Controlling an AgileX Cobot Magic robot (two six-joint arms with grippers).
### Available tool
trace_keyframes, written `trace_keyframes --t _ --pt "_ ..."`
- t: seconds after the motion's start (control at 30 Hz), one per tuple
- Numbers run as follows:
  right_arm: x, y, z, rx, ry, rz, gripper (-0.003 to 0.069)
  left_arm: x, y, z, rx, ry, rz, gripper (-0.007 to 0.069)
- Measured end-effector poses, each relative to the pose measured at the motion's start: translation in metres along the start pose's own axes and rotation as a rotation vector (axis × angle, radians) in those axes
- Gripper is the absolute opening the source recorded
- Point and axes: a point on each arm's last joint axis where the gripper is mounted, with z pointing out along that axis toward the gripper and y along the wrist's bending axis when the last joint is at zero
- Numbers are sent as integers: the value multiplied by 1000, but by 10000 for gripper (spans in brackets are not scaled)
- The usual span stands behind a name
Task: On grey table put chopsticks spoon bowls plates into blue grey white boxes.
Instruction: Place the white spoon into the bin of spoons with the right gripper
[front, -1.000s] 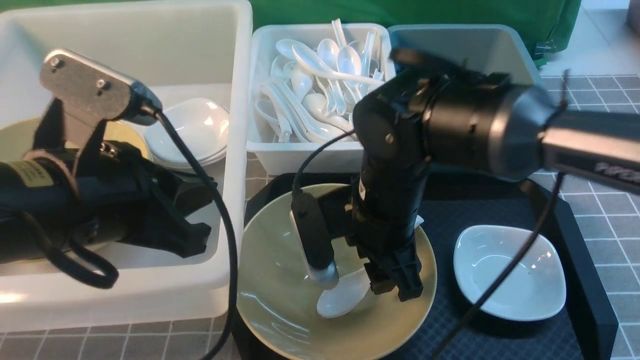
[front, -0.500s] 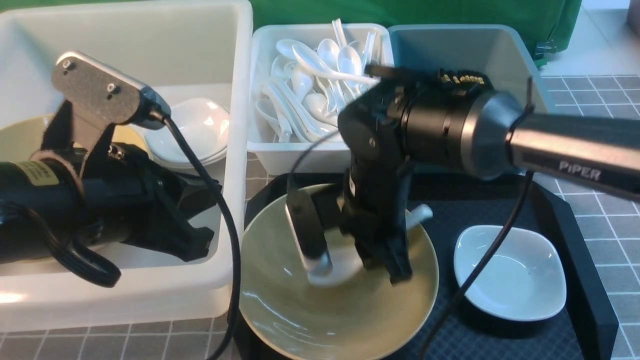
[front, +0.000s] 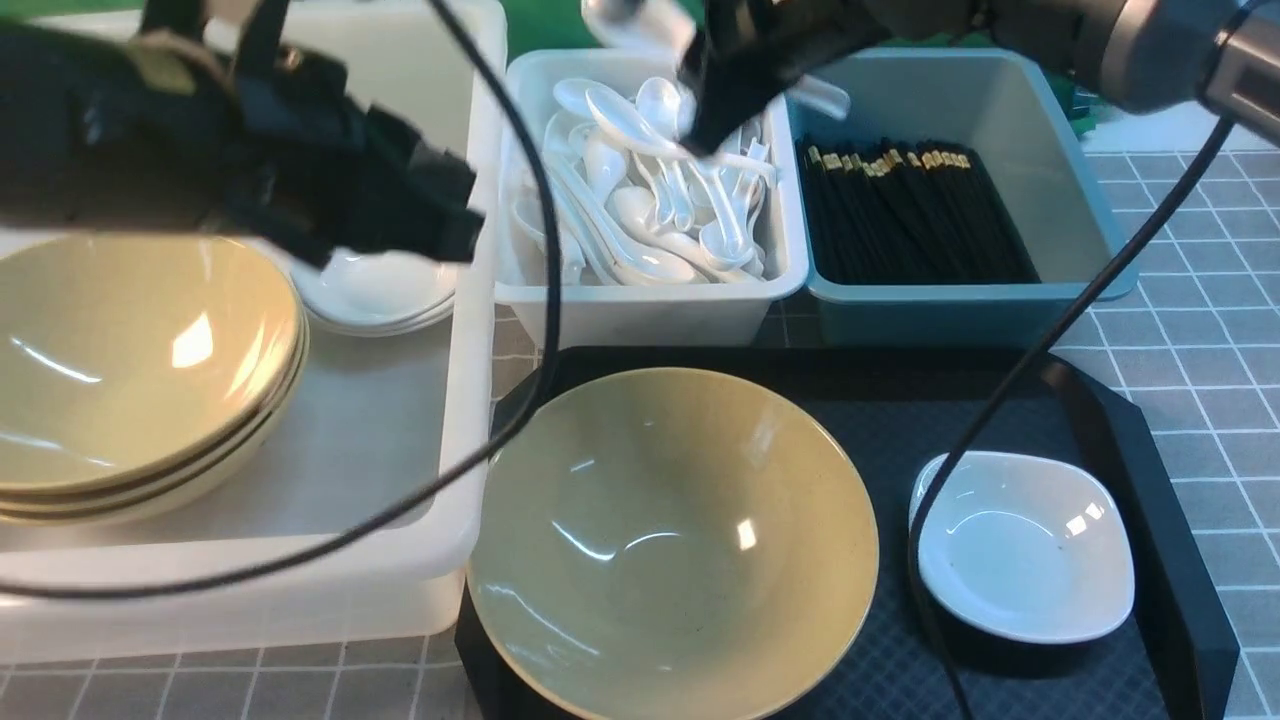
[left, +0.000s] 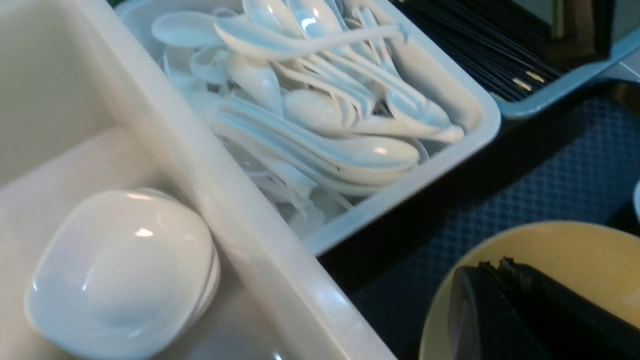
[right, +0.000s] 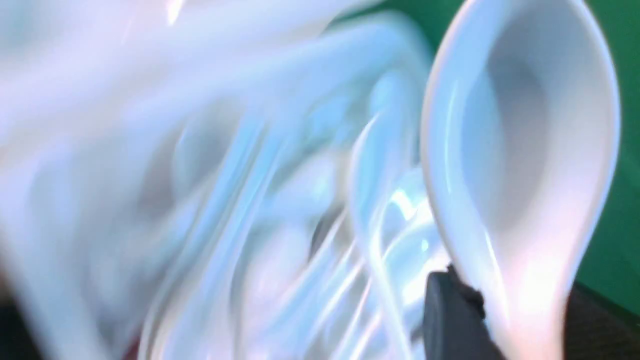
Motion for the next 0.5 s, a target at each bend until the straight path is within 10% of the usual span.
trace_keyframes --t 0.27,0.5 --pt "22 11 62 24 -135 197 253 4 1 14 14 66 -2 -11" --pt "37 20 83 7 -107 272 541 7 3 14 -9 97 39 -11"
